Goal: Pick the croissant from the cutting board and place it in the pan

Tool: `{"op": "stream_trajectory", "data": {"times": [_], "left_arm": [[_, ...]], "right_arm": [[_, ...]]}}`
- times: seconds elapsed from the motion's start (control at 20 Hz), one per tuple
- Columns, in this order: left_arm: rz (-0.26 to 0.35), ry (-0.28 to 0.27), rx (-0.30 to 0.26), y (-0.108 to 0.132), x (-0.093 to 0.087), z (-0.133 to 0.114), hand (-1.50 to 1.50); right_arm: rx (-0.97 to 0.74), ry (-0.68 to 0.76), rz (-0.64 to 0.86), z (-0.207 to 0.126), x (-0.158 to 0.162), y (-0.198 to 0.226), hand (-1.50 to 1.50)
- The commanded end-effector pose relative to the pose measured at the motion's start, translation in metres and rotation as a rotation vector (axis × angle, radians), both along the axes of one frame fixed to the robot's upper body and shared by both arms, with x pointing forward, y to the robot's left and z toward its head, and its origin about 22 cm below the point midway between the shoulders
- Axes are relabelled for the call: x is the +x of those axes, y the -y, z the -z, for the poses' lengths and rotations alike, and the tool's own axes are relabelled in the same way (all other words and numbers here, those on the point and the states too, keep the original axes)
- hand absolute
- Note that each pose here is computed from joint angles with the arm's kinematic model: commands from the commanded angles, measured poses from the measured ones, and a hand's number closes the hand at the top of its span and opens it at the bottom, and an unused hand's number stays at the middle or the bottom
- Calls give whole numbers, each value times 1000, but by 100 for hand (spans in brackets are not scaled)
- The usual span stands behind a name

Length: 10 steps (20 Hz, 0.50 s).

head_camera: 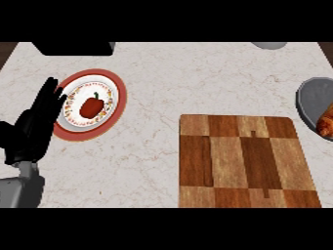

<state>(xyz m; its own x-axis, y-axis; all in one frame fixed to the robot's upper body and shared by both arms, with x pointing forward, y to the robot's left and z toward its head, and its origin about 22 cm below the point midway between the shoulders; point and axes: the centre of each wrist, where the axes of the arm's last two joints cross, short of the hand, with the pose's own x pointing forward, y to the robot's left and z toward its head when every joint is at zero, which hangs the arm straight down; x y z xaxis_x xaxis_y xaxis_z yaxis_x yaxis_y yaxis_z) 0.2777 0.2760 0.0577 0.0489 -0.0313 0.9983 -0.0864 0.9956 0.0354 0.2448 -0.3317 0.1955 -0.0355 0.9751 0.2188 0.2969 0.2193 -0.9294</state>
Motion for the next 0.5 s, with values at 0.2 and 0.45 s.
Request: {"op": "stream_trajectory", "data": {"times": [0.2, 0.45], "left_arm": [[1, 8, 15, 6, 0, -5, 0], [16, 7, 8, 7, -5, -6, 0]], "right_arm": [[93, 53, 83, 18, 45, 94, 150], [82, 6, 66, 54, 62, 140, 150]]}}
